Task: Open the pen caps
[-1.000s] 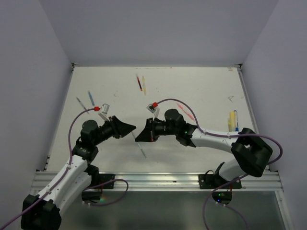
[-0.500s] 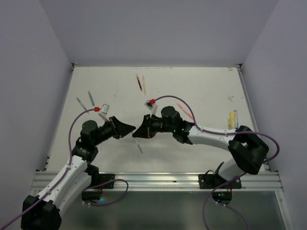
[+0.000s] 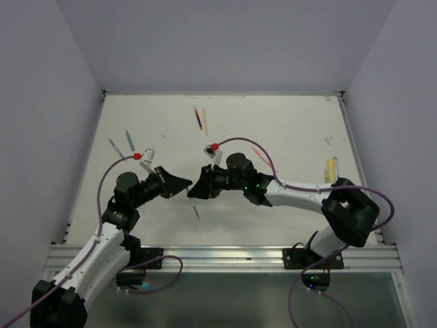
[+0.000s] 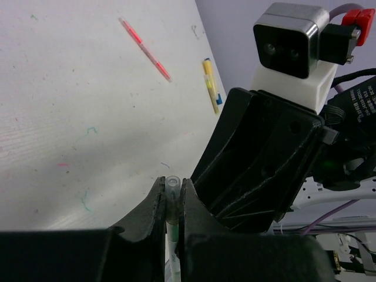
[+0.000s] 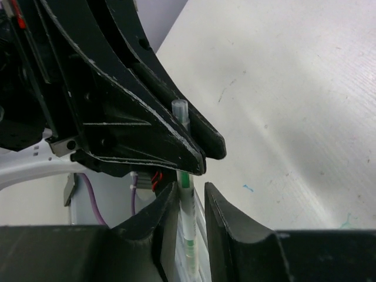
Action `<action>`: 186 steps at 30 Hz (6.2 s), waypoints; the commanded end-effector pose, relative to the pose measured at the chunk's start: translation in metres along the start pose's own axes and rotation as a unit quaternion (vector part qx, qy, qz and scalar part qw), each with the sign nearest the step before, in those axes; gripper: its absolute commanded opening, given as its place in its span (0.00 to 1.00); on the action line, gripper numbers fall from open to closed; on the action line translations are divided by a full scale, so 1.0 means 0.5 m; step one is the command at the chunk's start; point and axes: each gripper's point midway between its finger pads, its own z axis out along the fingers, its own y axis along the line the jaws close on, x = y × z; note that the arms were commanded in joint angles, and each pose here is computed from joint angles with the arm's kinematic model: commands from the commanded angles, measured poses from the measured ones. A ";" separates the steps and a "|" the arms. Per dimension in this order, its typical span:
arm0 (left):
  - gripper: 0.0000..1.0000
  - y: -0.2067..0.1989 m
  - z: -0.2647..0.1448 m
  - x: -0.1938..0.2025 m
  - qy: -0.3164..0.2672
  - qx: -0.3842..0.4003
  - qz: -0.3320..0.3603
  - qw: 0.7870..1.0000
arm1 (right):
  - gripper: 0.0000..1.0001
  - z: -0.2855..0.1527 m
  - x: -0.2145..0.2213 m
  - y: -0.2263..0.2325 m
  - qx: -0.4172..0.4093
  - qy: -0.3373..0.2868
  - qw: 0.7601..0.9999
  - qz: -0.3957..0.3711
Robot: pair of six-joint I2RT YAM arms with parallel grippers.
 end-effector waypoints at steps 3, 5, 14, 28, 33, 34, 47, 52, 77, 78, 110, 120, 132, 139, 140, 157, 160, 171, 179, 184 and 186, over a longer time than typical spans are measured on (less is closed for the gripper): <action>0.00 -0.011 -0.002 -0.013 -0.018 0.004 -0.011 1.000 | 0.29 0.013 0.012 0.000 0.015 -0.001 1.000 -0.026; 0.00 -0.013 -0.001 -0.018 -0.022 0.002 -0.016 1.000 | 0.27 0.017 0.023 -0.004 0.014 0.004 1.000 -0.026; 0.00 0.028 0.003 -0.091 -0.077 -0.106 -0.016 0.991 | 0.00 0.000 0.075 -0.081 0.200 0.025 0.975 -0.091; 0.00 0.048 0.035 -0.197 -0.149 -0.160 -0.006 0.976 | 0.00 -0.067 0.130 -0.122 0.353 0.030 0.923 -0.147; 0.00 0.099 0.065 -0.142 -0.060 -0.175 0.046 0.982 | 0.00 -0.094 0.020 -0.195 0.400 0.014 0.913 -0.079; 0.00 0.096 0.073 -0.138 -0.053 -0.162 0.064 0.983 | 0.00 -0.108 -0.001 -0.222 0.421 0.005 0.905 -0.065; 0.00 0.172 0.141 -0.012 0.122 -0.233 0.065 0.963 | 0.00 -0.108 -0.078 -0.297 0.426 0.032 0.904 -0.004; 0.00 0.170 0.160 0.025 0.134 -0.216 0.061 0.965 | 0.00 -0.066 -0.037 -0.343 0.416 0.045 0.908 0.015; 0.12 0.348 0.099 0.148 0.210 -0.456 0.067 0.862 | 0.13 -0.098 0.036 -0.431 0.497 0.075 0.864 -0.009; 0.13 0.349 0.099 0.151 0.210 -0.458 0.066 0.861 | 0.14 -0.095 0.036 -0.431 0.495 0.075 0.866 -0.008; 0.39 0.336 0.047 0.147 0.191 -0.474 0.073 0.857 | 0.39 -0.087 0.032 -0.407 0.461 0.084 0.883 -0.022; 0.54 0.194 0.096 0.074 0.141 -0.355 0.087 0.920 | 0.49 -0.133 -0.040 -0.355 0.466 0.049 0.882 -0.048; 0.56 0.004 0.142 -0.007 0.078 -0.179 0.132 0.972 | 0.57 -0.372 -0.231 -0.520 0.558 0.044 0.827 -0.047; 0.57 -0.036 0.140 -0.031 0.058 -0.147 0.152 0.976 | 0.57 -0.410 -0.241 -0.599 0.554 0.046 0.831 -0.017; 0.58 -0.038 0.140 -0.033 0.059 -0.146 0.157 0.975 | 0.57 -0.408 -0.240 -0.603 0.547 0.045 0.836 -0.013; 0.59 -0.044 0.126 -0.027 0.057 -0.138 0.149 0.977 | 0.42 -0.403 -0.128 -0.640 0.544 0.073 0.836 0.022; 0.59 -0.047 0.124 -0.027 0.058 -0.138 0.148 0.978 | 0.39 -0.407 -0.112 -0.642 0.548 0.084 0.832 0.021; 0.56 -0.069 0.146 -0.018 0.056 -0.102 0.110 0.987 | 0.00 -0.352 -0.079 -0.607 0.538 0.113 0.835 -0.015; 0.57 -0.069 0.186 -0.009 0.056 -0.057 0.045 0.996 | 0.00 -0.246 -0.098 -0.352 0.317 0.040 0.947 -0.048; 0.57 -0.076 0.210 -0.012 0.052 -0.036 0.032 0.997 | 0.00 -0.217 -0.081 -0.241 0.202 0.040 0.978 -0.037; 0.57 -0.076 0.218 -0.013 0.050 -0.033 0.025 0.998 | 0.00 -0.205 -0.080 -0.207 0.171 0.044 0.984 -0.038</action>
